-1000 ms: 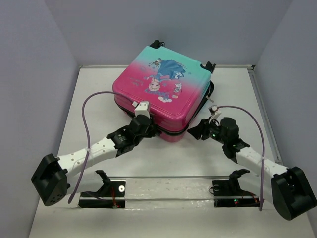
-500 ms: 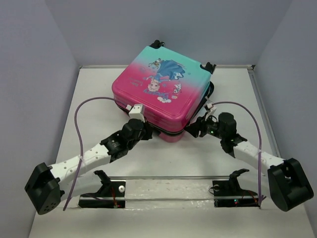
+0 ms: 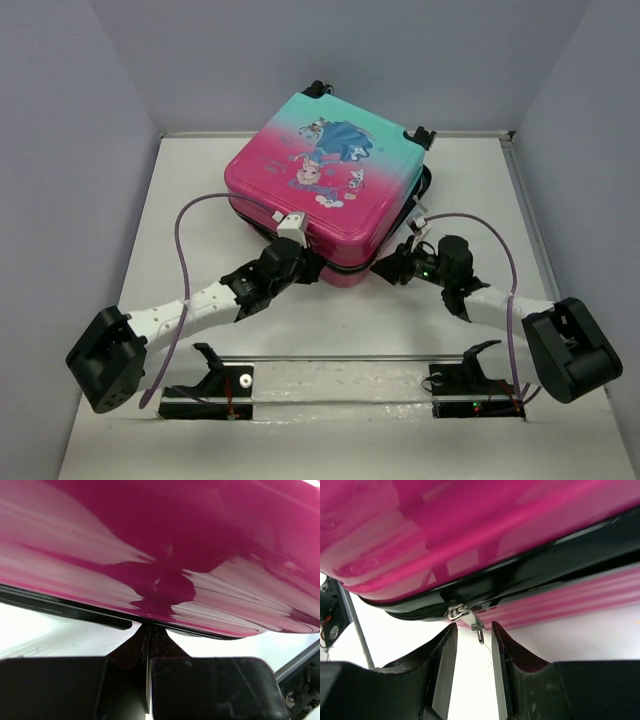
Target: Pack the luggage
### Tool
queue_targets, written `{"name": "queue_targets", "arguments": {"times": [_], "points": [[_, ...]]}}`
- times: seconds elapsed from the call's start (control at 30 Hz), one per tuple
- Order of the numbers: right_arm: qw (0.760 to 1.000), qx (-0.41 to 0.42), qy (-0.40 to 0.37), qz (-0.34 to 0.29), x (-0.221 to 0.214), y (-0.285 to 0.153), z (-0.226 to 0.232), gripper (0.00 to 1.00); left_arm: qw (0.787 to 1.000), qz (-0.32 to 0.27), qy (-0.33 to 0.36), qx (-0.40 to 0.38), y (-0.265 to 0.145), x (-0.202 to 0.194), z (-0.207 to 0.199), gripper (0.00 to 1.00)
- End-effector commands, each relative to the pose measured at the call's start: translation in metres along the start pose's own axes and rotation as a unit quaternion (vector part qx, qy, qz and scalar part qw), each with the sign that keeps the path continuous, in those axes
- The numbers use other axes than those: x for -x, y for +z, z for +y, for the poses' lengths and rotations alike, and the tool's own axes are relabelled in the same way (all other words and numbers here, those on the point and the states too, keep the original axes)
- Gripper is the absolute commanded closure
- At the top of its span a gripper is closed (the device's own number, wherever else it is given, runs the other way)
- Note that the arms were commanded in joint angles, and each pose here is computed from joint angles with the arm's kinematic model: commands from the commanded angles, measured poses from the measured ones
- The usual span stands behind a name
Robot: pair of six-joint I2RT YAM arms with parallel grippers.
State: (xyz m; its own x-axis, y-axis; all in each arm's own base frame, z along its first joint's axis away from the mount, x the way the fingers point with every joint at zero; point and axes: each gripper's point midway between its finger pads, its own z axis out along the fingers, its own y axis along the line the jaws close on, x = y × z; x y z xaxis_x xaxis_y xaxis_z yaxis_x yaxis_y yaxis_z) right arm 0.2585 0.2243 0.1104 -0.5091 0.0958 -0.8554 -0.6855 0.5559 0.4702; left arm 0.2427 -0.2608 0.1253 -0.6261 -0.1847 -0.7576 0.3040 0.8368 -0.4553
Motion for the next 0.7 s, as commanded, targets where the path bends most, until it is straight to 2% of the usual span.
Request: {"name": "queue_targets", "arguments": {"times": [0.0,0.1,0.3,0.37,0.4,0.53,0.67], "points": [[0.999,0.016,-0.022,-0.039,0.017,-0.001,0.009,0.59,0.998,-0.042,-0.001,-0.047,0.01,0.031,-0.033,0.91],[0.999,0.02,-0.026,-0.034,0.018,0.005,0.007,0.46,0.998,-0.046,0.0,-0.046,0.013,0.035,-0.035,0.91],[0.998,-0.02,-0.043,-0.04,0.03,0.019,-0.015,0.45,0.997,-0.054,0.001,-0.047,0.01,0.041,-0.037,0.91],[0.997,-0.019,-0.048,-0.049,0.035,0.019,-0.014,0.51,0.998,-0.053,0.0,-0.045,0.01,0.039,-0.036,0.91],[0.997,-0.011,-0.048,-0.052,0.036,0.018,-0.01,0.58,0.998,-0.05,0.0,-0.049,0.01,0.038,-0.036,0.91],[0.997,-0.028,-0.038,-0.066,0.035,0.009,-0.011,0.64,0.997,-0.042,0.001,-0.062,0.012,0.033,-0.043,0.91],[0.993,-0.06,-0.045,-0.087,0.045,-0.005,-0.011,0.65,0.997,-0.043,0.0,-0.063,0.011,0.032,-0.045,0.92]]}}
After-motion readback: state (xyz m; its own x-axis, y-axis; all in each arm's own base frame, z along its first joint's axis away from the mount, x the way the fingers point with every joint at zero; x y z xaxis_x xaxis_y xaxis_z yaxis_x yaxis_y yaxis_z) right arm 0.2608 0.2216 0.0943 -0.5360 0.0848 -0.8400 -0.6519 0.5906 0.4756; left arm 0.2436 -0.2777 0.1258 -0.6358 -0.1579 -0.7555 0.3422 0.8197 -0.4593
